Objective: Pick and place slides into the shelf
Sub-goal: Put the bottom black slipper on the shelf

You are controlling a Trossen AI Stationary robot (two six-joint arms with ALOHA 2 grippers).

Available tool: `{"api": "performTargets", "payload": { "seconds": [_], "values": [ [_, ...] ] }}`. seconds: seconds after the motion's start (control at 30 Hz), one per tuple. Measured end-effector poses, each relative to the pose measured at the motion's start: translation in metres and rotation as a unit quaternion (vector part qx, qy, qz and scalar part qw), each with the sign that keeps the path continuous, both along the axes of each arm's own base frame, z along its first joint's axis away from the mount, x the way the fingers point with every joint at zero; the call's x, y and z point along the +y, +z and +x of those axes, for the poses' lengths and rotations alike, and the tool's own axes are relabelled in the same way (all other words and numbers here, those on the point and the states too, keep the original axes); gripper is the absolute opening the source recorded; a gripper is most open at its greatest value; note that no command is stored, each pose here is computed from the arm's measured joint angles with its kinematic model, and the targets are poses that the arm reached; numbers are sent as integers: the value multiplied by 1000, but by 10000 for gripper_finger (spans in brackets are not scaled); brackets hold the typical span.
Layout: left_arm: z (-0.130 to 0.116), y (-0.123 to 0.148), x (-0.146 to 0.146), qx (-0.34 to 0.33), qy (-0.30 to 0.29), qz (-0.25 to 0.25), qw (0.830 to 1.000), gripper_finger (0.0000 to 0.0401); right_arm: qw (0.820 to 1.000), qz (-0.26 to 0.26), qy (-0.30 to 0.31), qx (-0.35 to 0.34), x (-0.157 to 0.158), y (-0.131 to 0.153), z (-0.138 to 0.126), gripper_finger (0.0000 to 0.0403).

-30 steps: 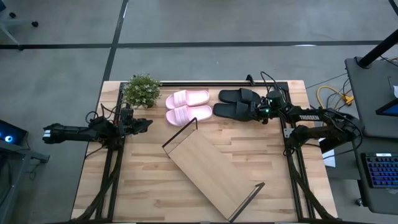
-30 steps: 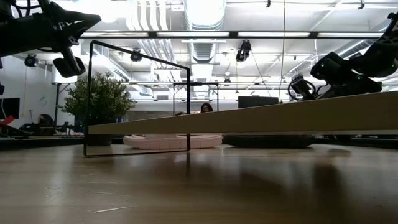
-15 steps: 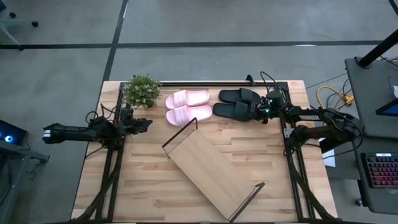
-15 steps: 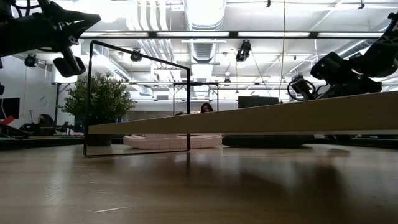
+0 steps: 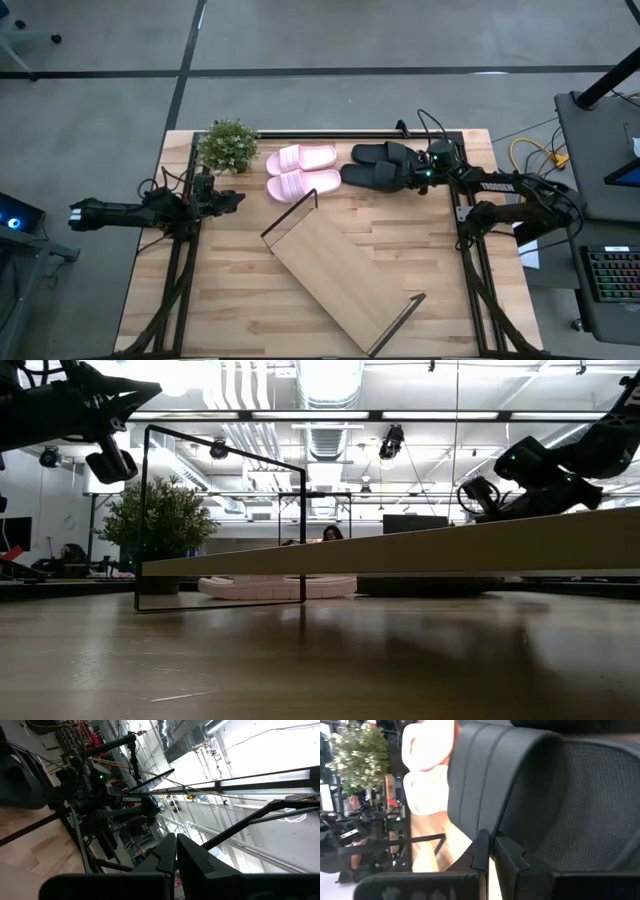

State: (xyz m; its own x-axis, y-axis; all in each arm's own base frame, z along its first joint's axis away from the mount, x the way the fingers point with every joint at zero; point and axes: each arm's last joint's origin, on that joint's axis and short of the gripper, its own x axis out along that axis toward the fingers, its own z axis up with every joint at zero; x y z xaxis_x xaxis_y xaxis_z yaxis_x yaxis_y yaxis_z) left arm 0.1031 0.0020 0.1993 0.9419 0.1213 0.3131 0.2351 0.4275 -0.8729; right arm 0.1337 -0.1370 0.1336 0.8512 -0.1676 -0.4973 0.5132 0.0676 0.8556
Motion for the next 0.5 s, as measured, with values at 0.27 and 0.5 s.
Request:
{"api": "performTargets", "payload": {
  "seconds": [0.27, 0.5],
  "values": [
    [0, 0, 0, 0, -2, 1, 1000, 0, 1000, 2, 17, 10, -8, 16, 7, 8],
    [0, 1, 0, 0, -8, 3, 1000, 0, 997, -26, 56, 43, -12, 42, 10, 8]
  ]
}}
